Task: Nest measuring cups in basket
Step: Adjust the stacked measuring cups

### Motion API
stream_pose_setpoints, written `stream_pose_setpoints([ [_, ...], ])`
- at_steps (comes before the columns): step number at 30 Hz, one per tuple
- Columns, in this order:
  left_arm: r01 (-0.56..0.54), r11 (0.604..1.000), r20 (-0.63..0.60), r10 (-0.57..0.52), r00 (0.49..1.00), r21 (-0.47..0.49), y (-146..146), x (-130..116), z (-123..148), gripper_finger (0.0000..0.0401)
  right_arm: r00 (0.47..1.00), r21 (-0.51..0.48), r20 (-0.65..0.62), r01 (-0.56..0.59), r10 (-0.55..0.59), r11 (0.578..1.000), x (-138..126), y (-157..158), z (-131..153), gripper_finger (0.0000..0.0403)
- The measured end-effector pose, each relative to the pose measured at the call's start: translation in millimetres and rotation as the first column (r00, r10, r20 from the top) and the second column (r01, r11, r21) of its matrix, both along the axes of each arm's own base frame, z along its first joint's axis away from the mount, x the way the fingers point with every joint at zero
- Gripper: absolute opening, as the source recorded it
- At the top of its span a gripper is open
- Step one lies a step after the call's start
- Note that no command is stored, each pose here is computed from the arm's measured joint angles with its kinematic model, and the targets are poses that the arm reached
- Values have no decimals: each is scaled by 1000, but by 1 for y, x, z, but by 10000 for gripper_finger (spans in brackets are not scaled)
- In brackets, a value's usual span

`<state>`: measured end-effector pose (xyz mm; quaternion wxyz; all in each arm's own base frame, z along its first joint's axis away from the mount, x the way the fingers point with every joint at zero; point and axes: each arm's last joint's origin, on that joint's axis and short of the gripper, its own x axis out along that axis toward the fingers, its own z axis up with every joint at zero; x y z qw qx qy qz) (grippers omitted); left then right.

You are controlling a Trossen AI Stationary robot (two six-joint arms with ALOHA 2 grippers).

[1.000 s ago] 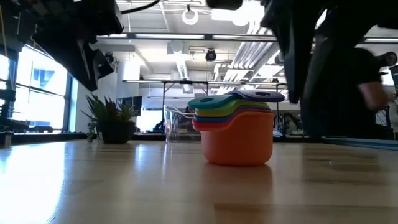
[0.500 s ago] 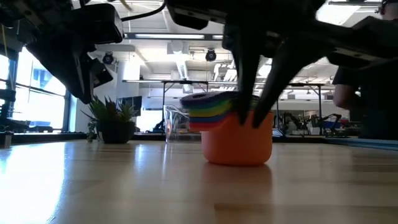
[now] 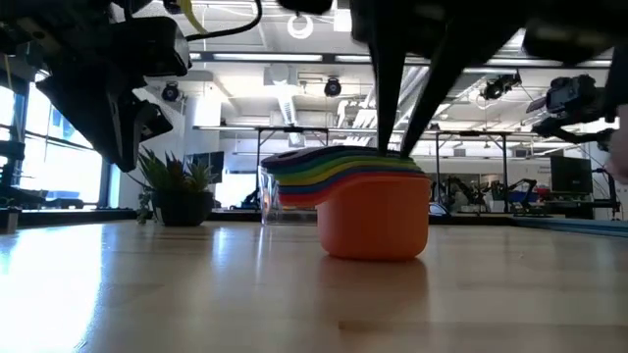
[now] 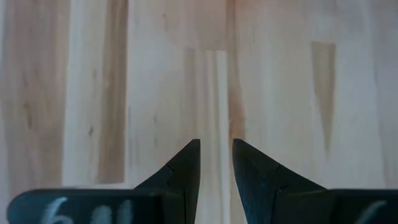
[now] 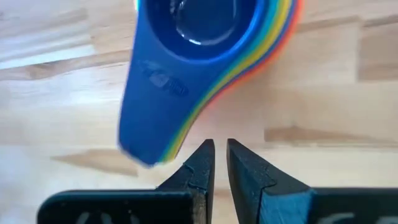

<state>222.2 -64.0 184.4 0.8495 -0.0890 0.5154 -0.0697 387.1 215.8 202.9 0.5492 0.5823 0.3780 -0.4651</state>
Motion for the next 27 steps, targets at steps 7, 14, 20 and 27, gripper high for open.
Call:
stream_pose_setpoints([
  [7, -6, 1000, -32, 7, 999, 30, 11, -5, 3, 85, 994, -24, -105, 16, -19, 1000, -9, -2, 22, 34],
  [14, -31, 999, 6, 31, 1000, 25, 20, -11, 14, 85, 983, -66, -167, -90, 78, 994, -8, -15, 12, 34],
  [20, -28, 999, 31, 27, 999, 39, 28, -24, 27, 85, 956, -29, -192, -232, 223, 972, -5, -20, 4, 34],
  [27, -78, 997, 87, 75, 993, 29, 40, -37, 42, 85, 930, -13, -197, -320, 311, 947, -3, -24, -7, 34],
])
